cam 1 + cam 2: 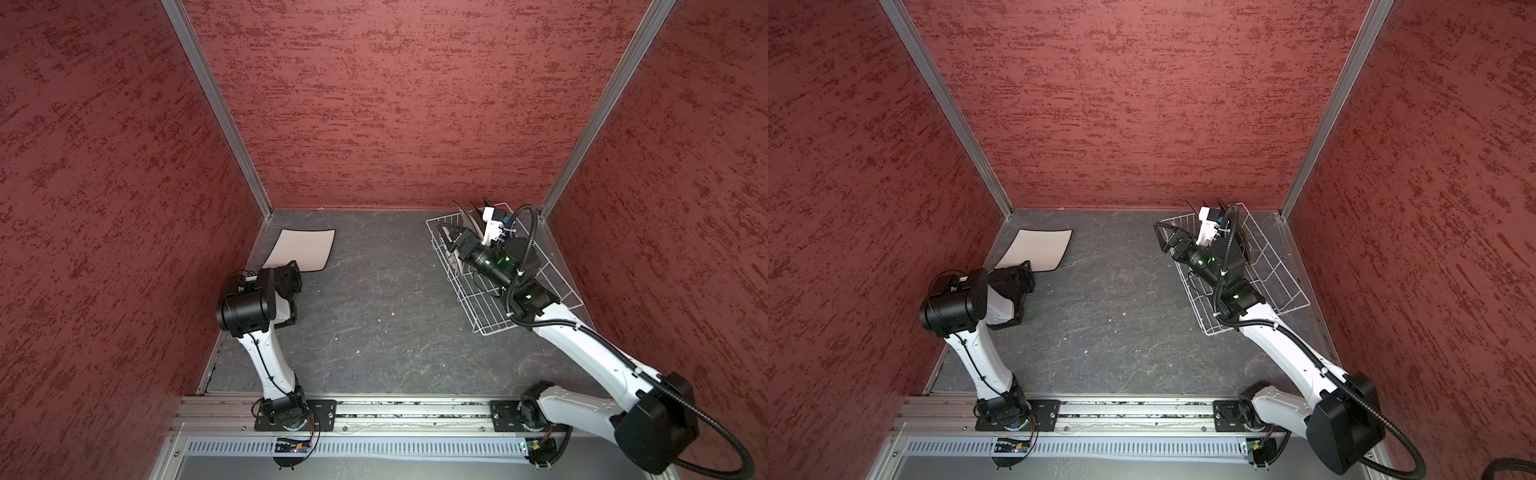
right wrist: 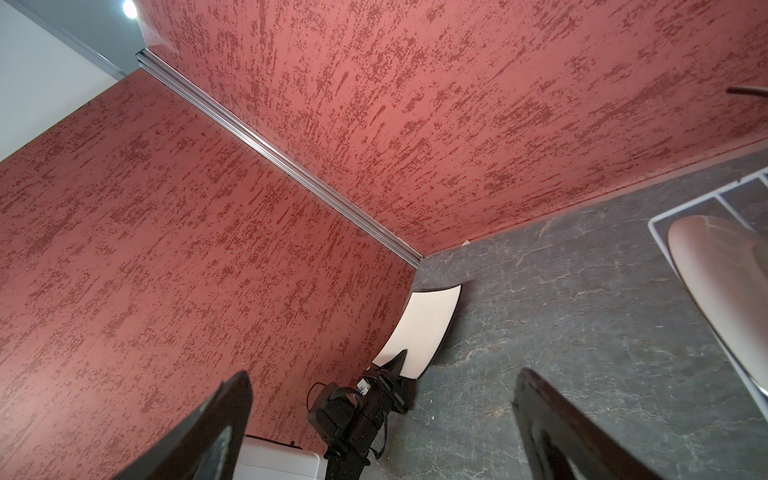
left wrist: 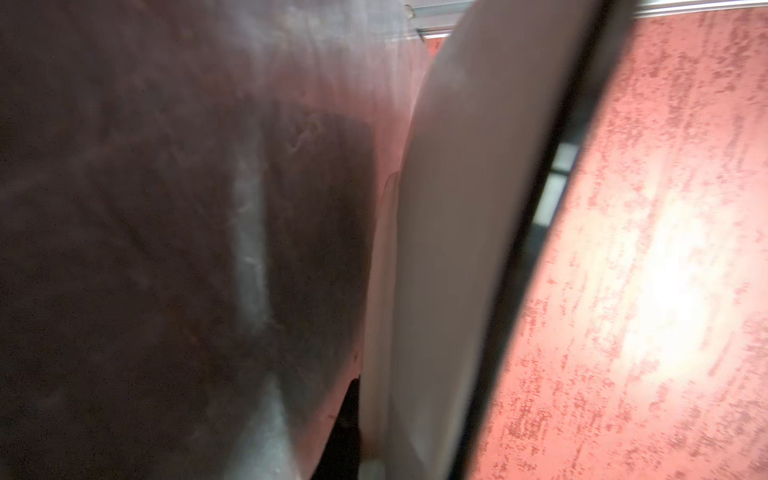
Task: Unload the plates from the dish rack
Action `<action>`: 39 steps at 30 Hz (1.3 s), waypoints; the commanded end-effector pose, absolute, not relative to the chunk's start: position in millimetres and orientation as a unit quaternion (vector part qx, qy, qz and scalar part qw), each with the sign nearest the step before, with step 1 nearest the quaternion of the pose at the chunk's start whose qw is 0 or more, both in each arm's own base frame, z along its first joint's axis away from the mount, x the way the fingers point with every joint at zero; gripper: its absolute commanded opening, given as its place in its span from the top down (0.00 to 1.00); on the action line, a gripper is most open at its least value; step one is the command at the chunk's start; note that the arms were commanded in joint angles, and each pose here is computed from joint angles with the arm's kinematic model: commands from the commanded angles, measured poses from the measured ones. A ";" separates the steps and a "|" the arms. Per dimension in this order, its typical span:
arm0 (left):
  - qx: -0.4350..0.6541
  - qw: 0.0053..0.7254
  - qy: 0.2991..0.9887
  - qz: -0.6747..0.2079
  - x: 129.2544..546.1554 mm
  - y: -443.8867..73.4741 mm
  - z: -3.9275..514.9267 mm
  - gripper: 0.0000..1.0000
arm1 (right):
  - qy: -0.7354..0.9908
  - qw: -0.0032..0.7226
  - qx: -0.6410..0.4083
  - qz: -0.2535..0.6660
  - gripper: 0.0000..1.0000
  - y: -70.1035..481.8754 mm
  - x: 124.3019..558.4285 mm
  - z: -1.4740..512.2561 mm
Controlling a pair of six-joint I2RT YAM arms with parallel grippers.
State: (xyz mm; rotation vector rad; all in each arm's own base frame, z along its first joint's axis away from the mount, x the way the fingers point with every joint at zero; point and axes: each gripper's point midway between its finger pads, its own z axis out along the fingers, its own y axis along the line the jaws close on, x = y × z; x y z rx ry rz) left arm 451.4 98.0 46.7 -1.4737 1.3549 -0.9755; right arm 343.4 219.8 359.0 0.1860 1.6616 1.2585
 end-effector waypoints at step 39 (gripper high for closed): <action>-0.602 0.411 0.578 -0.366 448.0 95.2 70.4 0.25 | 0.689 0.530 0.098 0.484 0.01 189.2 323.2 366.6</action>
